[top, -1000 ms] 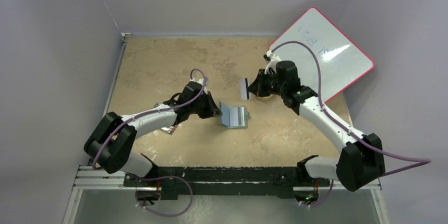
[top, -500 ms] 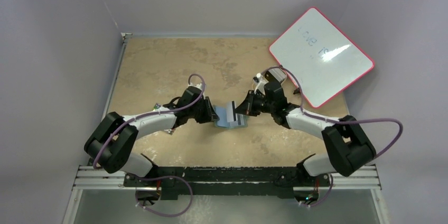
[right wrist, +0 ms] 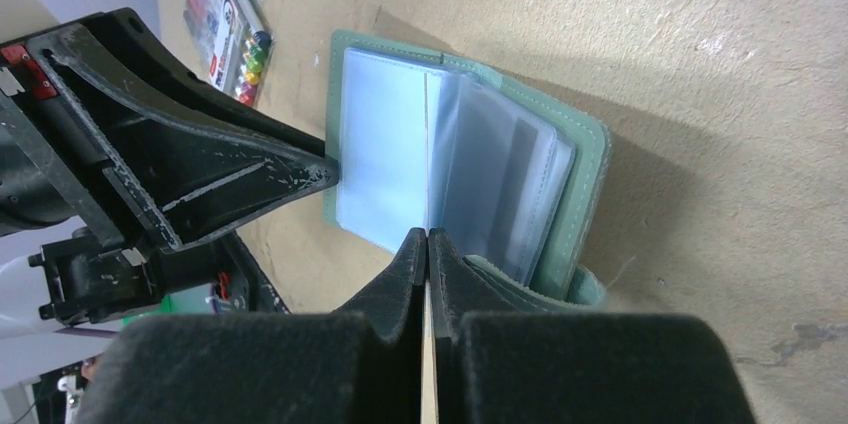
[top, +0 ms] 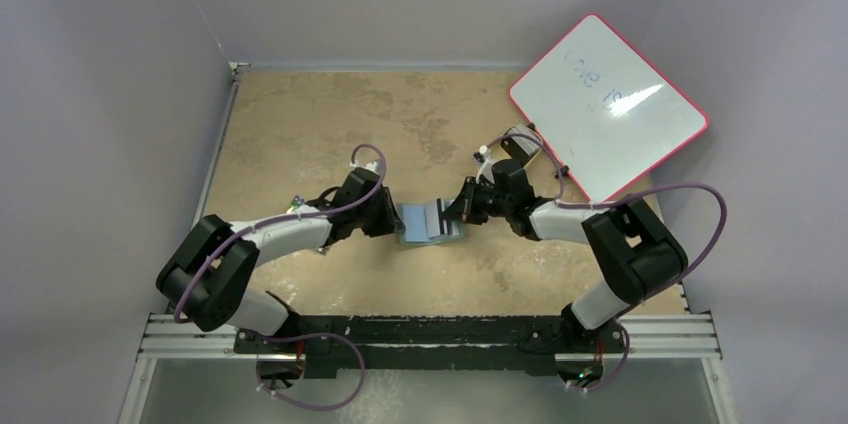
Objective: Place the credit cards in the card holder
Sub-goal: Insert the credit card into the card holder.
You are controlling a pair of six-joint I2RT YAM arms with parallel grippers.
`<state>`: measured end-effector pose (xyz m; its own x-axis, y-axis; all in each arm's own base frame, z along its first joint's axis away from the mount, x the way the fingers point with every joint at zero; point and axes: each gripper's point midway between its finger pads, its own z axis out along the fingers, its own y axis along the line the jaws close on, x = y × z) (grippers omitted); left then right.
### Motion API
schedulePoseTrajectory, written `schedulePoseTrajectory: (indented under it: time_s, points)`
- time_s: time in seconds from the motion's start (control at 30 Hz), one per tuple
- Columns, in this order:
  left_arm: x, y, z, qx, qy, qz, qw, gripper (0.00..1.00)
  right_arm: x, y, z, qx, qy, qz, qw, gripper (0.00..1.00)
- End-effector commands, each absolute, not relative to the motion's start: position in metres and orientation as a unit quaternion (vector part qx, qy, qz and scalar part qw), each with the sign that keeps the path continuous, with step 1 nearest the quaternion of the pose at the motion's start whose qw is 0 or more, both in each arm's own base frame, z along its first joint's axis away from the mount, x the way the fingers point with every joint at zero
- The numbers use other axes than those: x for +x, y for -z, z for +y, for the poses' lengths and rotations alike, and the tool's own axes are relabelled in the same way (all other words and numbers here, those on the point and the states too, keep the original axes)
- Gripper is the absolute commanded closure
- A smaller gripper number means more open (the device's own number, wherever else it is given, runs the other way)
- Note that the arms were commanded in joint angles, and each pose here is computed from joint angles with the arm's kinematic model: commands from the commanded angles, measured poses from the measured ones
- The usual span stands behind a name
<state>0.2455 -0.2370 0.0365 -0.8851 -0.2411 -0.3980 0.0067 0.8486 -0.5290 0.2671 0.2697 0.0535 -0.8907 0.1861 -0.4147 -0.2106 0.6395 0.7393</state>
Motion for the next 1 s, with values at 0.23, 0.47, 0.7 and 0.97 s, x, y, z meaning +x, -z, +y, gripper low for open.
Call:
schedulePoseTrajectory:
  time_s: [0.23, 0.47, 0.7, 0.97]
  points:
    - [0.247, -0.038, -0.231, -0.056, 0.265, 0.929, 0.253, 0.96, 0.272, -0.048, 0.27, 0.019, -0.444, 0.867, 0.227, 1.0]
    - [0.246, -0.037, -0.233, -0.055, 0.272, 0.928, 0.25, 1.0, 0.272, -0.042, 0.267, 0.027, -0.434, 0.872, 0.226, 1.0]
    - [0.246, -0.036, -0.235, -0.056, 0.276, 0.927, 0.247, 1.0, 0.27, -0.032, 0.266, 0.027, -0.43, 0.874, 0.223, 1.0]
    - [0.247, -0.036, -0.236, -0.058, 0.279, 0.926, 0.247, 1.0, 0.267, -0.028, 0.269, 0.021, -0.437, 0.874, 0.209, 1.0]
